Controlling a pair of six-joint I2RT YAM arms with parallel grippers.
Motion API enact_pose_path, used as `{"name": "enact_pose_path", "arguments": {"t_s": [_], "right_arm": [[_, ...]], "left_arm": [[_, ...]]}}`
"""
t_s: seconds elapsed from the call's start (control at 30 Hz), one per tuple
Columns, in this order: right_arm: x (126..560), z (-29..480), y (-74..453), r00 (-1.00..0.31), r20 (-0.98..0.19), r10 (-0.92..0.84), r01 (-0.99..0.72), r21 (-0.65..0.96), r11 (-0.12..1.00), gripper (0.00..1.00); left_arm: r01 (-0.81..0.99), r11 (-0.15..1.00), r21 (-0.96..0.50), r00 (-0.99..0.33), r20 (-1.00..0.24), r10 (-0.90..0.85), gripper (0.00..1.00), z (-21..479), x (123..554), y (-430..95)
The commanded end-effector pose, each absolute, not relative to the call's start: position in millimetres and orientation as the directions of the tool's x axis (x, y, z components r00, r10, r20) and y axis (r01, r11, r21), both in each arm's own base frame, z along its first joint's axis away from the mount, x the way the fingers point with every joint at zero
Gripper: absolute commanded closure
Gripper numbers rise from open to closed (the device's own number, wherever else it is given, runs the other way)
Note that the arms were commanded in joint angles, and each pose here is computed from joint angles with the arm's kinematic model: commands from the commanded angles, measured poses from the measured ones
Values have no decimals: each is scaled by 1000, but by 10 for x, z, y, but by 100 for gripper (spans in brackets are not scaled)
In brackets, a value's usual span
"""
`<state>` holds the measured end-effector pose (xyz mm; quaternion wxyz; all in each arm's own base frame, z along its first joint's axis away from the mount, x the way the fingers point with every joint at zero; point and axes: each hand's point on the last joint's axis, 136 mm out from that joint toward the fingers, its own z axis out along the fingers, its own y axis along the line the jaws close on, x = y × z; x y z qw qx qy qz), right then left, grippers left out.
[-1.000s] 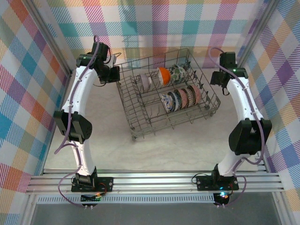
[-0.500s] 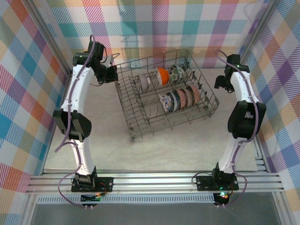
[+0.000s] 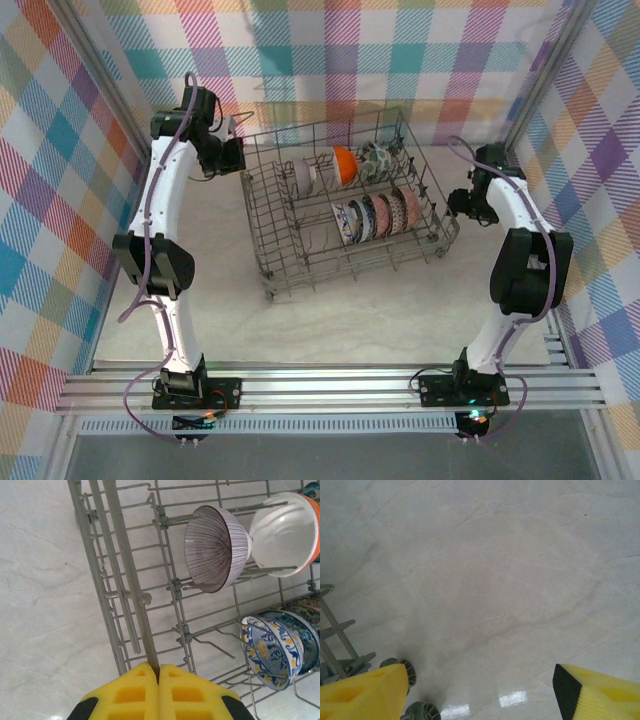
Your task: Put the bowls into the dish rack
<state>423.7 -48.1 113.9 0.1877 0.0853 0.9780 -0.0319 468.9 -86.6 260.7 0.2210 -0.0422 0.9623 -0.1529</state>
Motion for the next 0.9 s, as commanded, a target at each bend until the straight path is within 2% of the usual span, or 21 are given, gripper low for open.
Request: {"name": "enact_pose_path", "arguments": {"t_s": [0.0, 0.13, 0.27, 0.47, 0.63, 0.7, 0.8, 0.83, 0.87], "right_arm": [[4068, 1229, -26, -927, -362, 97, 73, 80, 994, 23], [3745, 1183, 43, -937, -315, 154, 121, 120, 985, 23], [3461, 1182, 214, -939, -308, 151, 107, 154, 982, 23], [3303, 1078, 197, -946, -288, 152, 119, 128, 985, 22], [3403, 1032, -79, -940, -295, 174, 177, 15, 984, 18], [3494, 1072, -179, -929, -313, 196, 208, -6, 978, 18], [3629, 1175, -309, -909, -358, 215, 240, -27, 970, 15], [3670, 1202, -339, -904, -368, 220, 246, -26, 969, 14], [3698, 1224, -374, -900, -373, 224, 253, -31, 967, 13]], "left_arm": [[-42, 969, -243, -905, -402, -140, 97, 2500, 4730, -700], [-56, 976, -212, -904, -405, -140, 95, 2426, 4831, -650], [-67, 967, -244, -904, -395, -163, 97, 2360, 4931, -709], [-94, 966, -241, -898, -399, -187, 96, 2349, 4965, -703], [-143, 965, -221, -885, -407, -225, 85, 2430, 4887, -624], [-168, 966, -196, -873, -426, -238, 74, 2482, 4853, -554], [-190, 964, -187, -831, -492, -259, 63, 2662, 4840, -470], [-194, 962, -191, -813, -518, -267, 54, 2741, 4849, -449], [-198, 960, -196, -799, -536, -274, 50, 2800, 4853, -428]]}}
